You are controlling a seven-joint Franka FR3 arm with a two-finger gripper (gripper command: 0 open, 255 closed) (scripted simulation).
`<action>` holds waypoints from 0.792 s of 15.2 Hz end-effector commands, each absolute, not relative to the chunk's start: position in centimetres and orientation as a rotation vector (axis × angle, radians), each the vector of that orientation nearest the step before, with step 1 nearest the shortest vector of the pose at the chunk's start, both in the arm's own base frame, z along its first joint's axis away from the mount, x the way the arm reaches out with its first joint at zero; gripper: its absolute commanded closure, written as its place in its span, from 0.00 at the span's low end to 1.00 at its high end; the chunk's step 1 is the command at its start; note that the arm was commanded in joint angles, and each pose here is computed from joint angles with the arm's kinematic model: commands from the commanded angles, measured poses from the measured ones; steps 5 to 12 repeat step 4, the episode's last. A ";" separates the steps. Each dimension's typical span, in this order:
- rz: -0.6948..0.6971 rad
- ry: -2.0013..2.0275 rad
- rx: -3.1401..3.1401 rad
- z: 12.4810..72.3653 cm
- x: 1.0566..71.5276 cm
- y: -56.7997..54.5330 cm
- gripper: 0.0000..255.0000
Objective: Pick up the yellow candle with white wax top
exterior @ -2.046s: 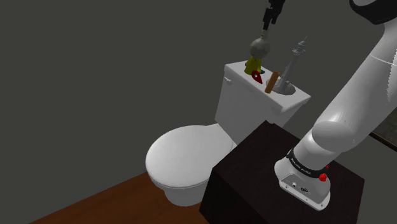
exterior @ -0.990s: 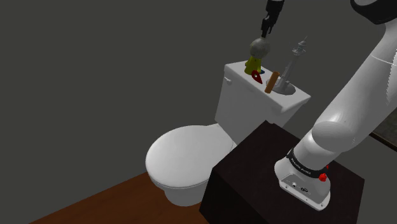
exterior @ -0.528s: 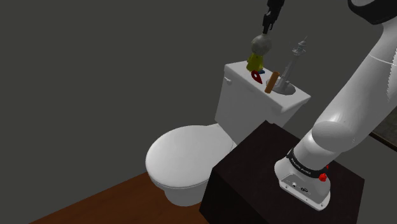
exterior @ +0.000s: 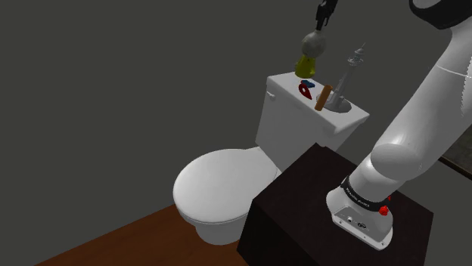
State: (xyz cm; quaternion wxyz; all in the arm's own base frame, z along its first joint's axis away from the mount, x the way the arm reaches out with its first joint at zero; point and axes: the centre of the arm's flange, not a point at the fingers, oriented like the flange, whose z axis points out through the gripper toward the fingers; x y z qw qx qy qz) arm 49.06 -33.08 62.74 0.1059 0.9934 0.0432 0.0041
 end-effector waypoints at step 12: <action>0.014 0.127 2.926 64.6 49.1 -33.2 1.00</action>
